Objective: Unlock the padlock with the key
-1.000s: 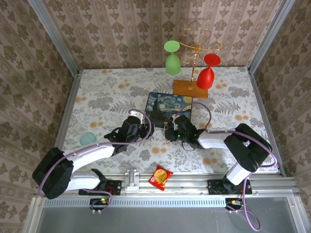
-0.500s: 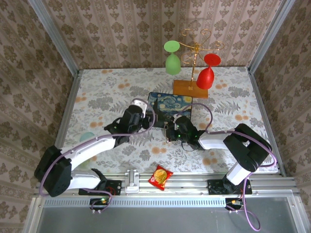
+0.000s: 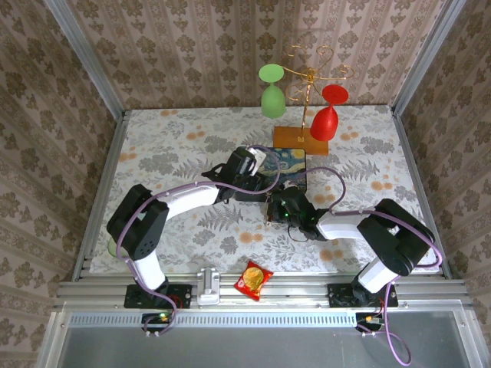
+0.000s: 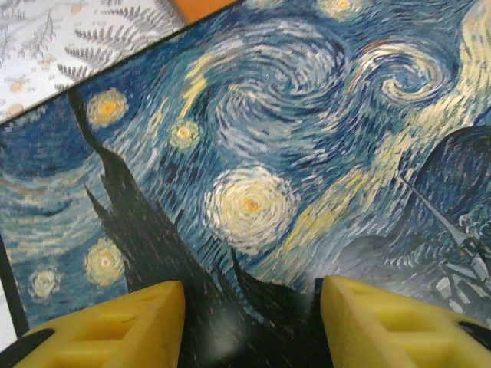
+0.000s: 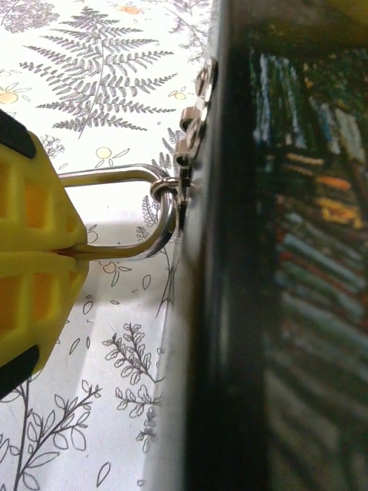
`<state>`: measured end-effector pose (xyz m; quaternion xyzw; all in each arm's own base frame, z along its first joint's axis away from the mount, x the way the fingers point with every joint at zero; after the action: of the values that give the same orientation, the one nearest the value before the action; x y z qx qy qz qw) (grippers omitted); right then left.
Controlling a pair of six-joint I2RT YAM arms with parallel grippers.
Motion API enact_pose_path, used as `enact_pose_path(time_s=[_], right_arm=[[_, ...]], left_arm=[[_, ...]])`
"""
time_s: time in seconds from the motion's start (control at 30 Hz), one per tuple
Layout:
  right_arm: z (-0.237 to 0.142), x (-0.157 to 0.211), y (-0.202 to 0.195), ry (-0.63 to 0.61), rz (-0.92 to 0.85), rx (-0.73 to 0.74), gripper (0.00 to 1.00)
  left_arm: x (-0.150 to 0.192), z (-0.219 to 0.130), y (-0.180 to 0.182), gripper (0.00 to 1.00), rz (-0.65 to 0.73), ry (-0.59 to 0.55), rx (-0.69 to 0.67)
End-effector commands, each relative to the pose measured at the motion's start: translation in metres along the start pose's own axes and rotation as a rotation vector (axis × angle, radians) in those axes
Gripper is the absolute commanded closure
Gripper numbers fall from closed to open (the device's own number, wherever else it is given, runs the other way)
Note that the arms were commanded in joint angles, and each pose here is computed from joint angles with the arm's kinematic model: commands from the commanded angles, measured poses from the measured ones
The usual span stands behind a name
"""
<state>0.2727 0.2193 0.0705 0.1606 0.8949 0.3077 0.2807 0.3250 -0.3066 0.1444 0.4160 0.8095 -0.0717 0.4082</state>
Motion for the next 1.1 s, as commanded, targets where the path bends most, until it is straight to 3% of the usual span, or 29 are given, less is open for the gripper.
enact_pose_path(time_s=[0.0,0.33,0.73,1.07], right_arm=[[-0.002,0.005,-0.031,-0.032,0.089,0.122,0.95],[0.003,-0.004,-0.029,-0.125,0.306,0.076,0.95],[0.0,-0.017,-0.027,-0.236,0.438,-0.017,0.98],[0.002,-0.028,-0.027,-0.225,0.554,-0.066,0.99]], left_arm=[[0.013,0.009,-0.009,0.52,0.051,0.044,0.009],[0.066,0.015,-0.03,0.63,0.022,0.087,0.028],[0.089,0.02,-0.031,0.67,0.049,0.108,-0.01],[0.104,0.025,-0.032,0.69,0.082,0.133,-0.042]])
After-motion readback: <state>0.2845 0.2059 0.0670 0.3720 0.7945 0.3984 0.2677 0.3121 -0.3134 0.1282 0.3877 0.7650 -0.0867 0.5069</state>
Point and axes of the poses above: each hand's point on the last joint's axis, 136 mm out from that joint toward the fingers, its own z axis out along the fingers, its own y axis along the line the jaws close on, x = y × z, the point moved 5 cm from there along -z, back along the fingers, and after that the axes turned 13 degrees about z, right-handed, at the moved point
